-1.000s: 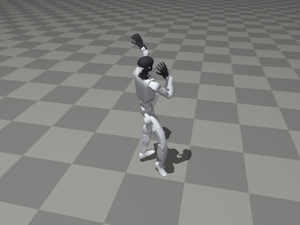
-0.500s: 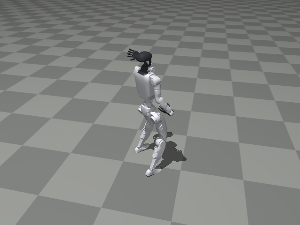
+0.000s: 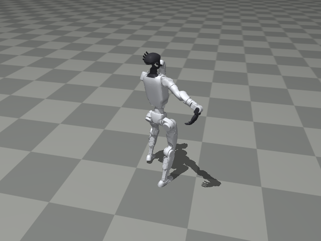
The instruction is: Dance
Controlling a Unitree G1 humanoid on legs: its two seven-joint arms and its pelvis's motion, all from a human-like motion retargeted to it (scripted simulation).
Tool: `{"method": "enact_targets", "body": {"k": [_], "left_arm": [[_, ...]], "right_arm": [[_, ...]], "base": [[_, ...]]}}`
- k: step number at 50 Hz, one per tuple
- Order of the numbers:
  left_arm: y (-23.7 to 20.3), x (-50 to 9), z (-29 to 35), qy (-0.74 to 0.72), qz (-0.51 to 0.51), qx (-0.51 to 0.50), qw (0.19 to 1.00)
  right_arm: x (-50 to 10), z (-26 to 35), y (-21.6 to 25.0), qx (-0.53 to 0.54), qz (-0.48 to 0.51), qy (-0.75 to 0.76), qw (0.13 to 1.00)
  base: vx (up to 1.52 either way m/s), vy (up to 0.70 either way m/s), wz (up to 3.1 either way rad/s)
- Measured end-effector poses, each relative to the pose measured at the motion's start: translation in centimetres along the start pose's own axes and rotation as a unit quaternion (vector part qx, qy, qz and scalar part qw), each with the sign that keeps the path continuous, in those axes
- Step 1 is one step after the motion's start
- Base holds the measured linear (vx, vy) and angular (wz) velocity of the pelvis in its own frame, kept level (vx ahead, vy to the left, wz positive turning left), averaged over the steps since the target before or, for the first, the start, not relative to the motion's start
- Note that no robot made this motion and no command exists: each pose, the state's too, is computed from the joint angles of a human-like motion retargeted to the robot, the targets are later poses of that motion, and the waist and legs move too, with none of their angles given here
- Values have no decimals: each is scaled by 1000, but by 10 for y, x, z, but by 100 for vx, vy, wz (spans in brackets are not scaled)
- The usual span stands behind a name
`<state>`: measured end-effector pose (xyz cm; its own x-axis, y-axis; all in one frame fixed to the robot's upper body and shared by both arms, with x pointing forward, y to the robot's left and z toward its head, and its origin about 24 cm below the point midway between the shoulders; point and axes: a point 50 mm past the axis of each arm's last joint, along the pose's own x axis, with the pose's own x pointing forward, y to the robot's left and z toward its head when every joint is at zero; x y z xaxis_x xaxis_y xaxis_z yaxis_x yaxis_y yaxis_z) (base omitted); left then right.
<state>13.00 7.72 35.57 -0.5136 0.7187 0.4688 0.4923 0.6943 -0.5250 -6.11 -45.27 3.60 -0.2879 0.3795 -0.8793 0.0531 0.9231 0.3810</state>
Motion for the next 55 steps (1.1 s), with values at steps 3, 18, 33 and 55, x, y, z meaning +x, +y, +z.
{"method": "enact_targets", "body": {"k": [3, 18, 33, 55], "left_arm": [[3, -4, 1, 8, -5, 4, 1000], [3, -13, 9, 35, -10, -11, 999], [4, -16, 12, 41, -20, -18, 999], [8, -17, 13, 42, -31, -10, 999]], "right_arm": [[-35, 6, -7, -9, -59, 2, 998], [-185, 47, 3, -82, -325, 3, 942], [-288, 69, 47, -131, -560, -31, 817], [-347, 68, 86, -141, -756, -29, 638]], "base": [[-9, -4, 6], [-5, -4, -1], [-2, -4, -9], [0, -1, -3]]}}
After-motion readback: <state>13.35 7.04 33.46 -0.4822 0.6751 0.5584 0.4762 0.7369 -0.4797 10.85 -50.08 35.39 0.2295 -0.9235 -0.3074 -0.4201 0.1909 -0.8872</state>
